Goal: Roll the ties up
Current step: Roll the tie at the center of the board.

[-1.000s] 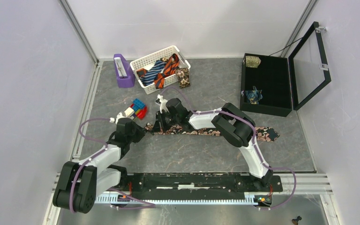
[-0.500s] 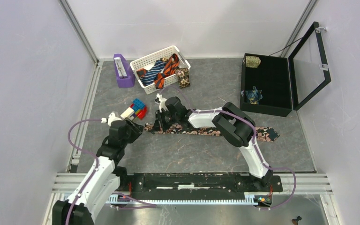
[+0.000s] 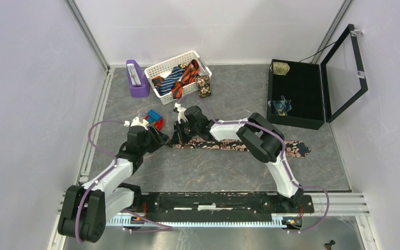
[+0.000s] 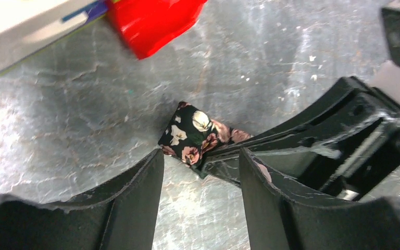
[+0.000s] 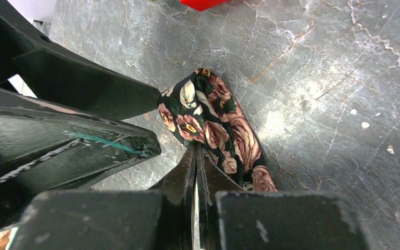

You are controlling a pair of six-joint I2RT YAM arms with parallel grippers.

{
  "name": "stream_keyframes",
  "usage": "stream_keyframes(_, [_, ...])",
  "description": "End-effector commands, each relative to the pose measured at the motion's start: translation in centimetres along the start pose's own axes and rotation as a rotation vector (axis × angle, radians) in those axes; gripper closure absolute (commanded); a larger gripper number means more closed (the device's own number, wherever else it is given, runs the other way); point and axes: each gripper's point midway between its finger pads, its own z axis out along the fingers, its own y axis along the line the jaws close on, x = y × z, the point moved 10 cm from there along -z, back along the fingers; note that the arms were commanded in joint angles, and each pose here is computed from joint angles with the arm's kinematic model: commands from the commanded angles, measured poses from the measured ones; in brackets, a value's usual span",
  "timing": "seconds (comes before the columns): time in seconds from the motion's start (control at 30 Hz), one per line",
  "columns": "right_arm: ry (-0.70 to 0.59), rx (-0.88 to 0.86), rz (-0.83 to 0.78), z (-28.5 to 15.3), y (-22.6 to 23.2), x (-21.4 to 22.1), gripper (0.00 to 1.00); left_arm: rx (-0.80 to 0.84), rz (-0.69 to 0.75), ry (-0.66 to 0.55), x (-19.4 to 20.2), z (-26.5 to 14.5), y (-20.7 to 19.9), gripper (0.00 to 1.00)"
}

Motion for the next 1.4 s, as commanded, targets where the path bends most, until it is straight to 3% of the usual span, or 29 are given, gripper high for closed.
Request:
stream_keyframes(0.0, [-0.055,-0.018,-0.050,-0.9,1.3,-2.2,0.96,0.090,0.096,-0.107,-1.9,0.0,-1.2,0.39])
stream_keyframes(0.2, [-0.056,-0.023,-0.051,-0.8,1.2,-2.3,0.96,-0.080,0.107,-0.126,-2.2,0.2,0.3,0.45])
stream_keyframes(0.5, [-0.051,-0.028,-0.049,-0.7,1.1,-2.4,0.96,0.055,0.141,-0.060,-2.7,2.0,-0.8,0.50])
stream_keyframes(0.7, [-0.049,-0.017,-0.044,-0.9,0.4,-2.5,0.96,0.101,0.085,-0.001,-2.4,2.8,0.2,0.57])
stream_keyframes(1.07, [-0.046,-0.014,-0.037,-1.1,0.0,-2.7,0.96,0.166,0.013,0.003,-1.4,2.0,0.4,0.51])
stream_keyframes(1.37, [-0.046,-0.034,-0.037,-1.1,0.9,-2.4,0.96,0.124,-0.049,-0.004,-0.7,1.5,1.0,0.55])
